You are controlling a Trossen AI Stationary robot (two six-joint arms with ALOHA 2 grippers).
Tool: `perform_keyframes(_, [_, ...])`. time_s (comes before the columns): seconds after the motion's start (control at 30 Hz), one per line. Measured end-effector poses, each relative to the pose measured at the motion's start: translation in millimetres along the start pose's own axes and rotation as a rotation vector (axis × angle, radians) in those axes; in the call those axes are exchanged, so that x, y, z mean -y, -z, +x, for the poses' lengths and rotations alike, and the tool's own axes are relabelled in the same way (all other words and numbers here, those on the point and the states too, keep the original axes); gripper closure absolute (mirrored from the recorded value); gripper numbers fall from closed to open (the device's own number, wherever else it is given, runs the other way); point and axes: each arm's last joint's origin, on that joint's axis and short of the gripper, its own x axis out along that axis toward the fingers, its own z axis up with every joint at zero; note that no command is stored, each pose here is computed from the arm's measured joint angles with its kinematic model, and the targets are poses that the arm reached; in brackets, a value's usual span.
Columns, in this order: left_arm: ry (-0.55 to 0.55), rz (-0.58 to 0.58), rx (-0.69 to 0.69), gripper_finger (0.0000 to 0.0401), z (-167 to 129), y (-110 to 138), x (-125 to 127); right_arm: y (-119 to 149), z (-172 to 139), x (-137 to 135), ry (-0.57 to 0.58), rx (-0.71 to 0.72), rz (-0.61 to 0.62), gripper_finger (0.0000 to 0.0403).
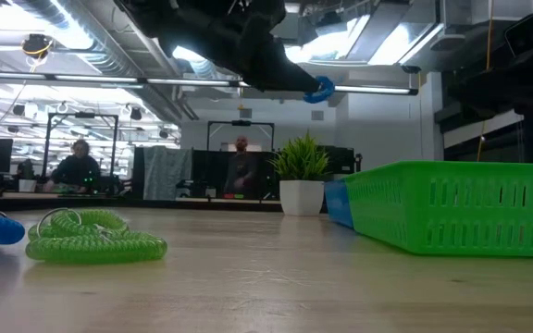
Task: Sort spring keychains
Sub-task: Put the blue spring keychain into the blue bin
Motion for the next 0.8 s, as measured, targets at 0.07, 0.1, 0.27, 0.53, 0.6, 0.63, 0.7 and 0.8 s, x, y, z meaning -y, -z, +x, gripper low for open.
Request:
perform_keyframes(0.07, [0.0,0.013,-0.002,0.0384,0.0,0.2,-0.2,0.0,0.0,0.0,0.0,0.0,0.0,0.0267])
perform_keyframes(0.1, [0.0,0.023,-0.002,0.0384,0.0,0.2,-0.1,0.0,0.0,0.0,0.0,0.0,0.0,0.0267])
perform_keyframes(0.27, [-0.004,0.038,0.032,0.0384,0.0,-3.4,0.7,0.0,0.0,0.0,0.0,0.0,0.0,0.0267])
perform_keyframes(0.53, [-0.026,-0.016,0.014,0.0384,0.1,-2.6,3.6,0.0,0.0,0.0,0.0,0.0,0.0,0.0267])
perform_keyframes(0.6, [-0.051,-0.027,0.009,0.0384,0.2,-3.3,6.6,0.0,0.0,0.0,0.0,0.0,0.0,0.0267])
perform_keyframes(0.63, [-0.063,-0.04,0.007,0.0384,0.2,-3.7,8.5,0.1,0.0,0.0,0.0,0.0,0.0,0.0267])
perform_keyframes(0.7, [-0.064,-0.062,0.008,0.0384,0.3,-4.6,12.9,0.0,0.0,0.0,0.0,0.0,0.0,0.0267])
perform_keyframes(0.8, [-0.049,-0.076,0.011,0.0384,0.3,-6.1,20.8,-0.3,-0.3,0.1,0.0,0.004,0.001,0.0267])
